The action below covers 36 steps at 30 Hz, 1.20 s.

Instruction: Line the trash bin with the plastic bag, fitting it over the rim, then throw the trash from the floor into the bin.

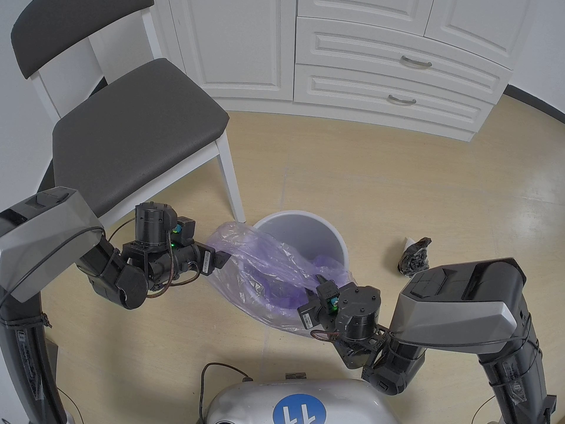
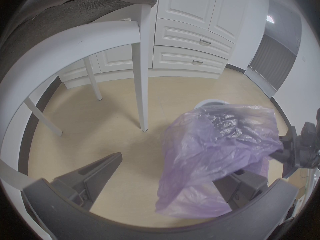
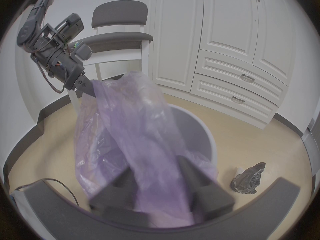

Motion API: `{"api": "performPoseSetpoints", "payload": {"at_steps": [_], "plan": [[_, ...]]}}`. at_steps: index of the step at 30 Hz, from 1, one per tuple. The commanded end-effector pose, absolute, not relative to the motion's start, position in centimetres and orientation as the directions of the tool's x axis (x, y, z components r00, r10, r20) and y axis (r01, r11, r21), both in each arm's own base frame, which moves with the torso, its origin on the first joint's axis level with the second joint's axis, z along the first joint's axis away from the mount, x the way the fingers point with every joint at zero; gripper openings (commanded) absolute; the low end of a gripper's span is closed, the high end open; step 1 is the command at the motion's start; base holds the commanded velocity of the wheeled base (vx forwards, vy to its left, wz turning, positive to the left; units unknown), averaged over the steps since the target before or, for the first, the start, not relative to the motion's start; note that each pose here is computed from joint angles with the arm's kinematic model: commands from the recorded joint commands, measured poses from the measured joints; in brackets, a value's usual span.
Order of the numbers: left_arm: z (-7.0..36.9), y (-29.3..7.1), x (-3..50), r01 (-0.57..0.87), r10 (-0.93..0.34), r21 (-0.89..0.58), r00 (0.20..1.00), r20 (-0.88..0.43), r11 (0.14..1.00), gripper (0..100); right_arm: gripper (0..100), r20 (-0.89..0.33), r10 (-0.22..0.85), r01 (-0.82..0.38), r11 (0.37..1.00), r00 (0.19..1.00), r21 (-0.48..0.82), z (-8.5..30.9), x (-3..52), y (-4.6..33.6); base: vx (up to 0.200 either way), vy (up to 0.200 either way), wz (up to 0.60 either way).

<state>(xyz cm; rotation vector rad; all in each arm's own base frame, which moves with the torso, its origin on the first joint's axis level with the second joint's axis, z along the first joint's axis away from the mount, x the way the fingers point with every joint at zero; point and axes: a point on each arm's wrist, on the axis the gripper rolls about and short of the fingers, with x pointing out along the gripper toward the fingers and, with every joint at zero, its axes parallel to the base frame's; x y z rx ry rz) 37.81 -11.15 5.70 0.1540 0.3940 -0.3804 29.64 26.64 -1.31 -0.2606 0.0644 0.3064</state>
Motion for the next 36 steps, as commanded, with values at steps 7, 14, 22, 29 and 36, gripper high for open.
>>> {"api": "performPoseSetpoints", "payload": {"at_steps": [7,14,22,29,36], "plan": [[6.7,-11.2,36.7,0.399,-0.341,0.075,0.854,-0.394,0.914,100,0,0.008,0.250,-0.245,0.954,0.968,-0.173,1.3,31.9,26.2,0.000,0.000,0.00],[6.9,-11.5,36.6,0.416,-0.359,0.069,0.848,-0.389,0.907,100,0,0.085,0.191,-0.189,0.982,0.978,-0.028,4.0,36.2,26.5,0.000,0.000,0.00],[6.4,-12.0,36.9,0.424,-0.369,0.066,0.846,-0.384,0.903,100,0,0.158,0.079,-0.098,0.989,0.984,0.114,3.7,41.3,27.6,0.000,0.000,0.00],[6.5,-12.2,36.7,0.428,-0.376,0.068,0.850,-0.368,0.901,100,0,0.237,-0.011,-0.033,0.983,0.971,0.183,3.3,44.2,27.9,0.000,0.000,0.00],[6.7,-12.3,36.8,0.427,-0.380,0.068,0.857,-0.347,0.902,100,0,0.306,-0.052,-0.023,0.971,0.951,0.238,3.1,45.8,28.4,0.000,0.000,0.00]]}}
